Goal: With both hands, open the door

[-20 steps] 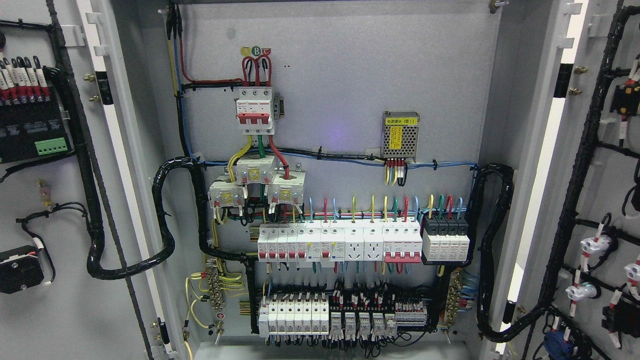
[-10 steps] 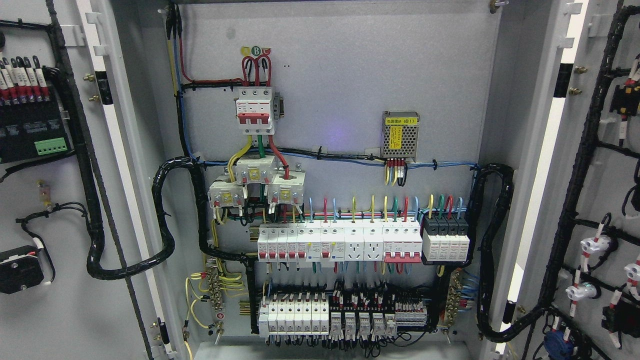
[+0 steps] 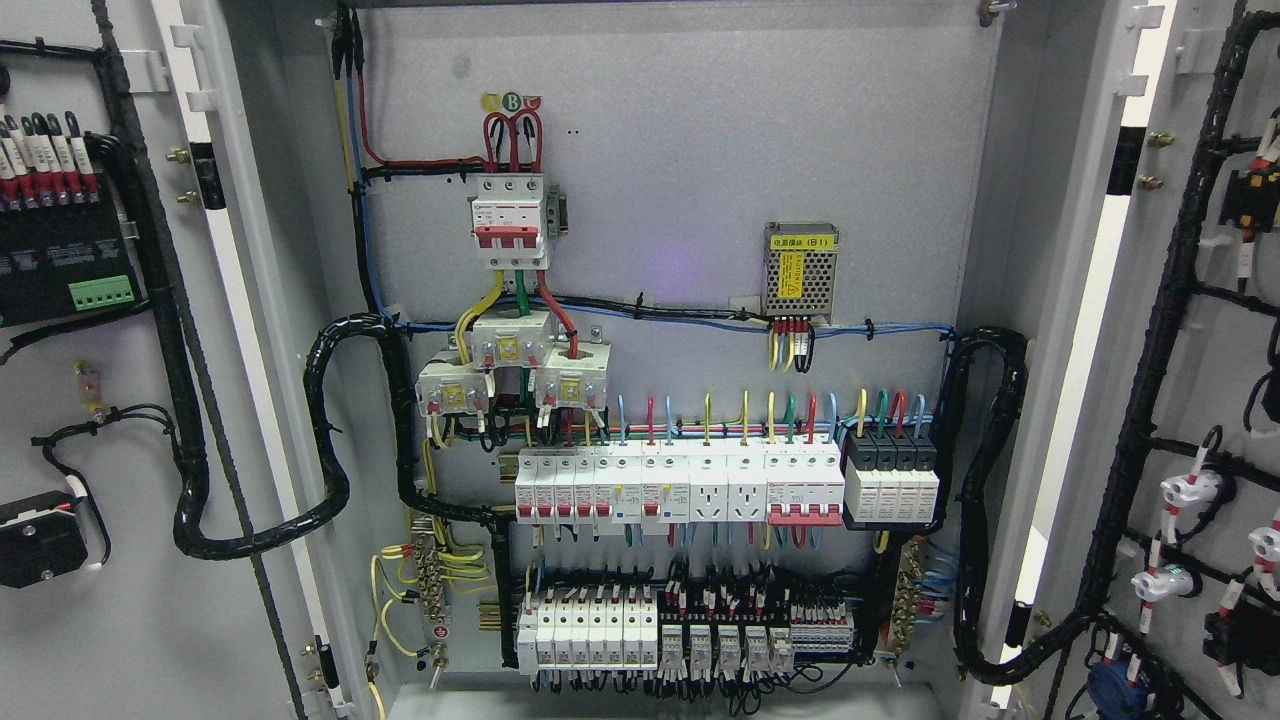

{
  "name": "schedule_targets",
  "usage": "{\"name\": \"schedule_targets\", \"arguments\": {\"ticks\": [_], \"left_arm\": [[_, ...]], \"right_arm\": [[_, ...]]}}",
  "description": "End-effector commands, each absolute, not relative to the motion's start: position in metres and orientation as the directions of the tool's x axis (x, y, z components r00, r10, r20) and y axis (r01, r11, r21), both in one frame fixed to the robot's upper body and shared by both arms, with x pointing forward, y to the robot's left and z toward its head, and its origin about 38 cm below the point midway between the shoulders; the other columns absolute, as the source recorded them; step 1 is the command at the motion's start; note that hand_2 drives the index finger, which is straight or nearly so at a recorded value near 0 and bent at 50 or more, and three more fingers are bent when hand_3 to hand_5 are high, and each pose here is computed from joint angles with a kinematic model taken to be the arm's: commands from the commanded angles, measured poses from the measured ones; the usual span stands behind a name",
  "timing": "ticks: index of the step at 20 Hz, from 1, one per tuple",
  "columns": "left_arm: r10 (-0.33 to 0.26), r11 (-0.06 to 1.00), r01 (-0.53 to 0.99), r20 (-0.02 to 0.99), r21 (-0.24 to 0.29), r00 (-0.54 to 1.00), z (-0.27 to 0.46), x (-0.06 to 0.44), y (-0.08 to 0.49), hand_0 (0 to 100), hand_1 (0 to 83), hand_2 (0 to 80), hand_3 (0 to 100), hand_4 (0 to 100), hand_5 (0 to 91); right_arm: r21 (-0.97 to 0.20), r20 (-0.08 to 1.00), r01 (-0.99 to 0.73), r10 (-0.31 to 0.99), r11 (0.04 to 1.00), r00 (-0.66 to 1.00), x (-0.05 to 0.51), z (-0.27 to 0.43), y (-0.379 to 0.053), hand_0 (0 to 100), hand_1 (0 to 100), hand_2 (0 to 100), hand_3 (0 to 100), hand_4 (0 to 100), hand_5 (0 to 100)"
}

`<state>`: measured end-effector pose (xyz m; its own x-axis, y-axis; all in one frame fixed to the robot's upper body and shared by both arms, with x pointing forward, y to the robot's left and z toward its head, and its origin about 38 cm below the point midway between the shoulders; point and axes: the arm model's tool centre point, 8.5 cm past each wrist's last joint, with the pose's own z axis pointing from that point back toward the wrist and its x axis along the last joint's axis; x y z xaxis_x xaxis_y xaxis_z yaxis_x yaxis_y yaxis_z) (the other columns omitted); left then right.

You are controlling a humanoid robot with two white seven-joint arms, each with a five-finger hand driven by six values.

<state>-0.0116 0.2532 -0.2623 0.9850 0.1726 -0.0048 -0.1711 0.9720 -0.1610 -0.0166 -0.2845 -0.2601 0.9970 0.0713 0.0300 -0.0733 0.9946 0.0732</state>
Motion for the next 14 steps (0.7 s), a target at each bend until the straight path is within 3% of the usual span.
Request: {"name": "schedule_targets", "arguments": {"ticks": [1, 14], "left_arm": [[0.156, 0.970, -0.147, 0.034, -0.192, 0.987, -0.263, -0.011, 0.229, 0, 0.0, 0.0, 0, 0, 0.0], [0.119, 0.977, -0.097, 0.103, -0.190, 0.988, -0.263, -0.009, 0.228, 0, 0.0, 0.0, 0, 0, 0.0]], "right_arm": [[0.127, -0.050, -0.080, 0.087, 0.989, 0.995, -0.049, -0.261, -0.248, 38, 0, 0, 0, 0, 0], [0.091, -0.078, -0.099, 0.106, 0.991, 0.991, -0.061, -0.261, -0.249, 38, 0, 0, 0, 0, 0]]}}
